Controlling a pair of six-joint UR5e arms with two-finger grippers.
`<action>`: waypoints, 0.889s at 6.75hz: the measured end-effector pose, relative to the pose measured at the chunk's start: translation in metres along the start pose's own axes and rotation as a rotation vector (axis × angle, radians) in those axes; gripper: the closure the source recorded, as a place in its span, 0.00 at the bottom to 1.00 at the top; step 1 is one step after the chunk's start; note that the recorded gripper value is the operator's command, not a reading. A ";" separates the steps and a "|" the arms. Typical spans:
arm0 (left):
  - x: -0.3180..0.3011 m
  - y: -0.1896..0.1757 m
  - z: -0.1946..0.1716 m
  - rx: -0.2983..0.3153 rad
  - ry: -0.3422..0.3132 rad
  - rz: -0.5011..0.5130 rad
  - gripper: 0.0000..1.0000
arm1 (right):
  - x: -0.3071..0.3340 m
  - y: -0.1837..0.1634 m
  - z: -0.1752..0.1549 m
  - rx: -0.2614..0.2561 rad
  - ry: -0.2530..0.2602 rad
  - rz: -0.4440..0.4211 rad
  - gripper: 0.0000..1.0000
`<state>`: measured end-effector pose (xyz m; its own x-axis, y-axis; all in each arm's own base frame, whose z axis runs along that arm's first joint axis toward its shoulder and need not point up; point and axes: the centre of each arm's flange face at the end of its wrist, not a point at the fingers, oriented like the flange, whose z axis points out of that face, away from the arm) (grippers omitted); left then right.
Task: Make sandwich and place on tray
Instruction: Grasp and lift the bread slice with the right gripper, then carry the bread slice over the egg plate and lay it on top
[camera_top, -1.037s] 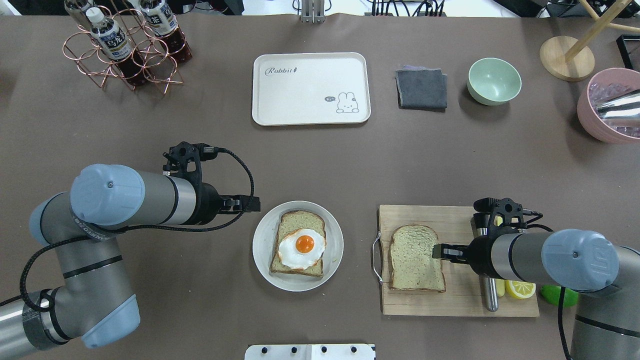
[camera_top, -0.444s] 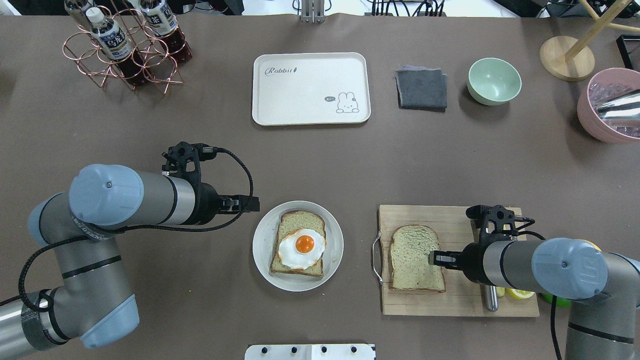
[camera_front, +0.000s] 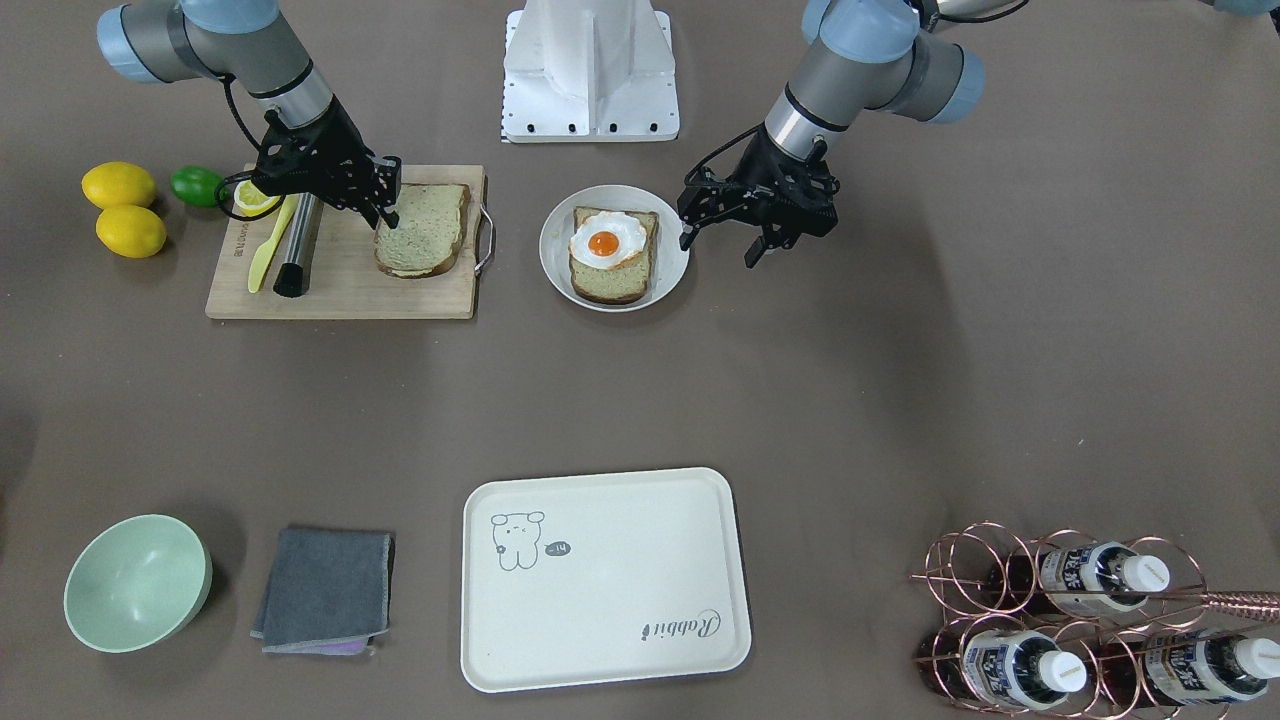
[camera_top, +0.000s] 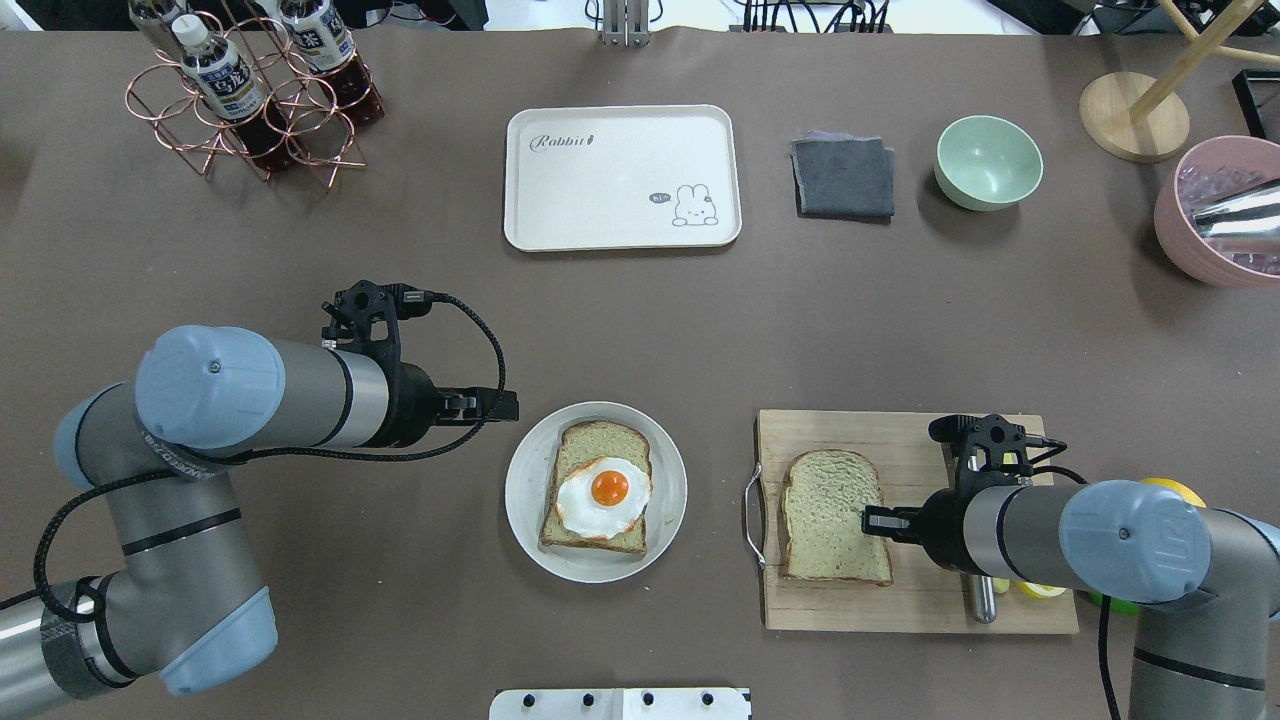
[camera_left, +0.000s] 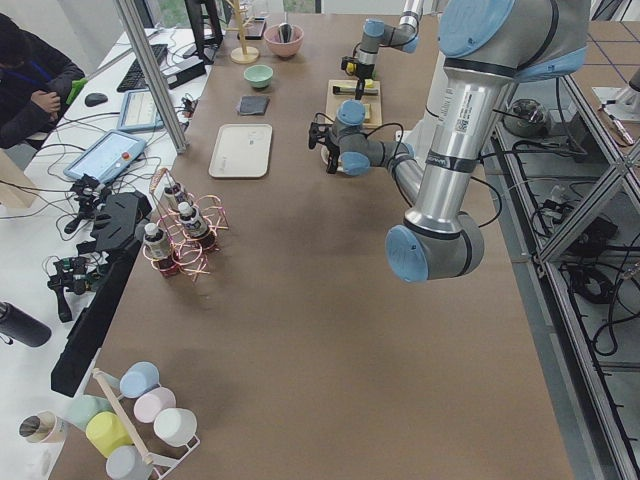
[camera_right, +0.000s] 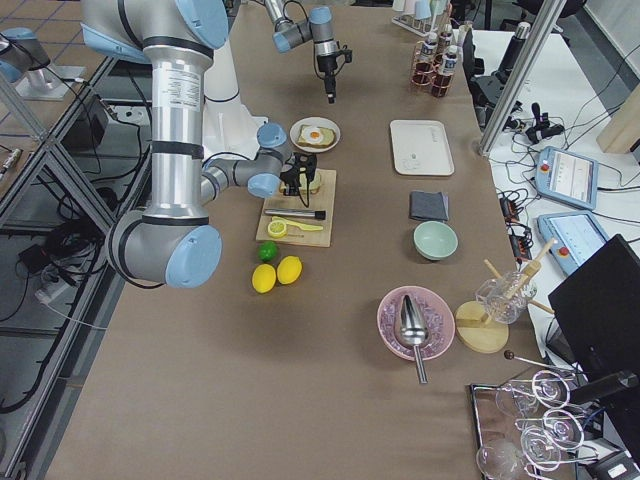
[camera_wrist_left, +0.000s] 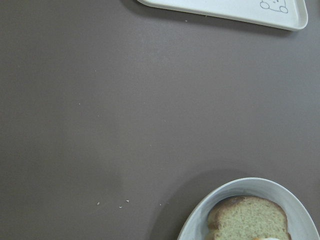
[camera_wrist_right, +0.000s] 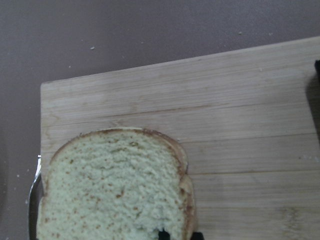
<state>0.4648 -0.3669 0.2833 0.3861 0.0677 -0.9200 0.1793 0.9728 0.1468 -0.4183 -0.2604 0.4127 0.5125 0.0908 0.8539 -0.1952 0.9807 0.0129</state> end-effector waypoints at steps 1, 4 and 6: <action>0.000 0.000 -0.001 0.000 0.001 0.000 0.04 | -0.001 -0.004 -0.004 0.003 -0.006 0.000 1.00; 0.004 0.000 -0.008 0.000 0.015 0.004 0.03 | -0.017 -0.039 -0.053 -0.021 -0.094 0.032 1.00; 0.001 0.000 -0.013 0.001 0.019 0.004 0.03 | -0.081 -0.054 -0.063 -0.039 -0.152 0.036 1.00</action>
<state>0.4536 -0.3637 0.2772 0.3694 0.0756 -0.9262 0.1790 0.9722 0.1508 -0.3962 -0.3102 0.3104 0.3726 0.1015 0.9224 -0.1769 0.9835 -0.0368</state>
